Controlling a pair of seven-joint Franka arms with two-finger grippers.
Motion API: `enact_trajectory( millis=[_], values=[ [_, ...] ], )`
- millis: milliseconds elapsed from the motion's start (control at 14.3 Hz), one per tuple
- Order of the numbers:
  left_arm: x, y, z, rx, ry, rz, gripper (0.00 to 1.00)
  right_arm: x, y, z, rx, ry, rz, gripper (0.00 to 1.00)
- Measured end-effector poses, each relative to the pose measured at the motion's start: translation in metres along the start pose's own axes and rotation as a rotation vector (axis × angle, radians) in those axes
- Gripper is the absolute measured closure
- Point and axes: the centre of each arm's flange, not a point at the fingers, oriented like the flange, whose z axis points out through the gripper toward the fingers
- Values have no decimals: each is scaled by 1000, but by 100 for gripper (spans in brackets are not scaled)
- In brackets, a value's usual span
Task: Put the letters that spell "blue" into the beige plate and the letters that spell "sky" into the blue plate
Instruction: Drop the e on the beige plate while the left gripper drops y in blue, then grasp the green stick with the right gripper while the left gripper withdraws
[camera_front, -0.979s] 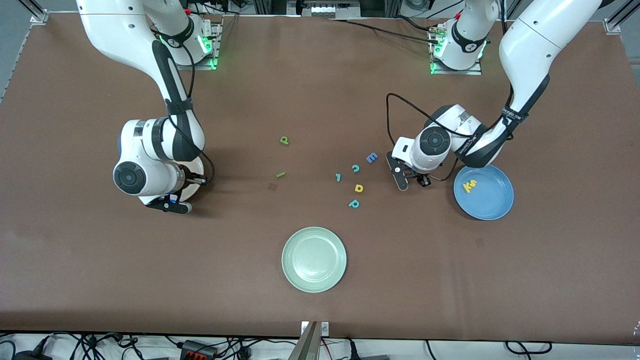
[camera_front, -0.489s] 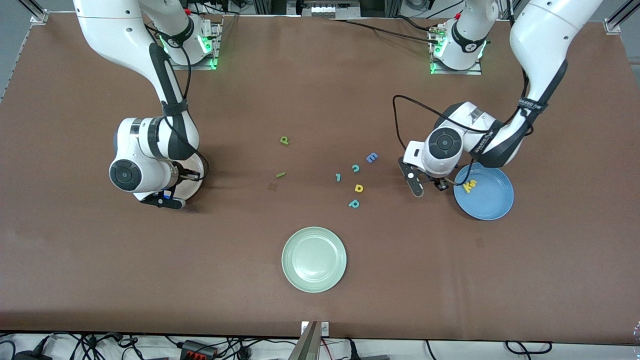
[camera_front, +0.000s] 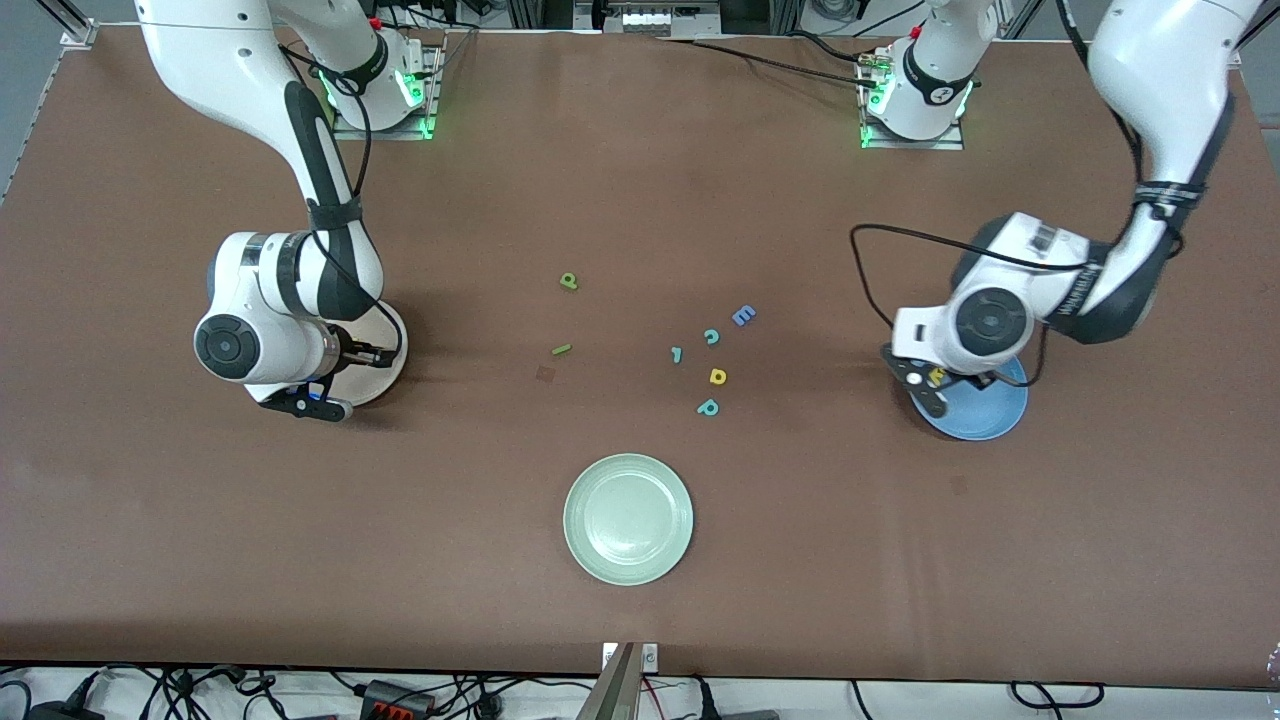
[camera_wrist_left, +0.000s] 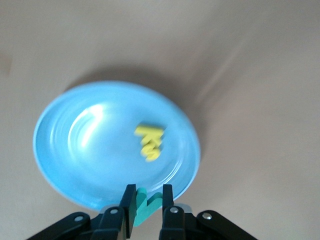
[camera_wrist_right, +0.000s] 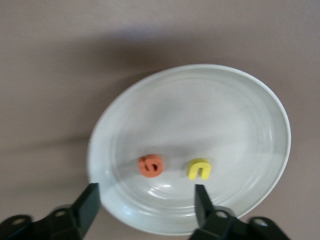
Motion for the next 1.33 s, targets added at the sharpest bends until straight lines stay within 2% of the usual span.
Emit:
enact_trajectory(
  millis=[70, 140, 280, 350, 489, 839, 909, 1119, 1328],
  values=[
    [-7, -8, 6, -13, -1, -16, 75, -3, -11, -7, 3, 13, -29, 0],
    [-9, -11, 10, -22, -2, -21, 75, -7, -27, -12, 10, 28, -52, 0],
    [-7, -10, 18, -37, -5, -23, 73, -21, -72, -16, 61, 55, -53, 0],
    [-6, -10, 21, -43, -6, -23, 65, -28, -93, -16, 89, 67, -18, 0],
    [-7, -11, 23, -47, -6, -26, 48, -39, -124, -10, 106, 90, 80, 0],
    [3, -7, 3, -29, 23, -16, 3, -64, -199, 34, 118, 186, 457, 0],
    [5, -7, -5, -27, 27, -18, 0, -69, -210, 42, 125, 201, 515, 0],
    [7, -11, -43, -47, 37, -51, 0, -69, -217, 49, 157, 219, 665, 0],
    [5, -20, -93, -25, 53, -93, 0, -71, -221, 49, 210, 183, 759, 0]
  ],
)
